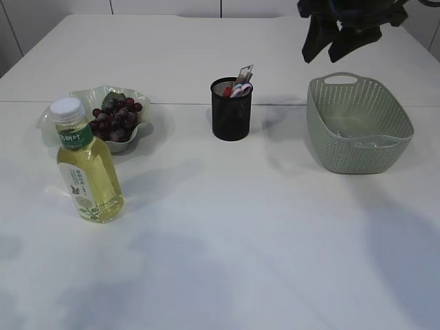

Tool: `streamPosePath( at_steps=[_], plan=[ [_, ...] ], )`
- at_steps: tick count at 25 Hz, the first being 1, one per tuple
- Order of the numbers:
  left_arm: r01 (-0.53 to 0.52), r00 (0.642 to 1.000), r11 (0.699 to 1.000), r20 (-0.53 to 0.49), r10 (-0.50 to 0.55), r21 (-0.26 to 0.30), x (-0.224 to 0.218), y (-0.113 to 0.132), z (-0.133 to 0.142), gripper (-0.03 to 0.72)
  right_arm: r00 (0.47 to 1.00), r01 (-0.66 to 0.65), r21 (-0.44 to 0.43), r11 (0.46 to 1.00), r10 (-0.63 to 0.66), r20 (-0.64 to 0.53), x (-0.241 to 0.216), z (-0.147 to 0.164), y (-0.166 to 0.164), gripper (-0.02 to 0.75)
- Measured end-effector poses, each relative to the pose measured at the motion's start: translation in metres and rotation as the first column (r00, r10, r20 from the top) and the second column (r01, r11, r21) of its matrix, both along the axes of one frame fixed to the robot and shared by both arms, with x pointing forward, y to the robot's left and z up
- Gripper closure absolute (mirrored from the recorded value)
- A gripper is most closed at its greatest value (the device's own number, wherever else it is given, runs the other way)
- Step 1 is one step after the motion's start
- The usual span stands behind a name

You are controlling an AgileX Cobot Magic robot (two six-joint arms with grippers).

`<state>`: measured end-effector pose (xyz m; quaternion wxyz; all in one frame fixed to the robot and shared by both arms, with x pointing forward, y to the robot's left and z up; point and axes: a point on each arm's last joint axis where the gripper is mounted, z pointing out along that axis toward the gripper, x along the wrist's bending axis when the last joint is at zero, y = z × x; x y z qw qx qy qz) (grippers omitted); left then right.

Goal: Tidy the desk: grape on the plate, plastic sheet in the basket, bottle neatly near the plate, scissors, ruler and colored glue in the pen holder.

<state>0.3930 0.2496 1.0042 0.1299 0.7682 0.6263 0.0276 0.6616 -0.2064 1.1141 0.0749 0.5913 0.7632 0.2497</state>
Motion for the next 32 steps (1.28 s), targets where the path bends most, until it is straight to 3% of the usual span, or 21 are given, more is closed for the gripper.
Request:
streamPosePath(
  at_steps=[6,16,22,26,32],
  plan=[
    [0.0,1.0,1.0,0.0,0.0,0.0,0.0,0.0,0.0,0.316,0.996,0.054,-0.098,0.994,-0.06,-0.061,-0.016,-0.006,-0.012,0.344],
    [0.001,1.0,1.0,0.023,-0.001,0.001,0.001,0.0,0.001,0.316,0.99,0.052,-0.154,0.987,-0.071,-0.121,-0.087,-0.001,-0.028,0.344],
    [-0.082,0.994,0.995,0.078,0.078,0.054,-0.008,0.011,0.012,0.316,0.991,0.054,-0.169,0.984,-0.073,-0.109,-0.151,0.006,-0.04,0.344],
    [-0.123,0.989,0.989,0.092,0.115,0.08,-0.025,0.019,0.022,0.316,0.996,0.068,-0.154,0.986,-0.076,-0.048,-0.201,0.016,-0.049,0.344],
    [-0.161,0.966,0.987,0.211,0.152,0.025,-0.069,0.032,0.046,0.316,0.985,0.154,-0.076,0.985,-0.147,0.091,-0.281,0.029,-0.062,0.344]
  ],
)
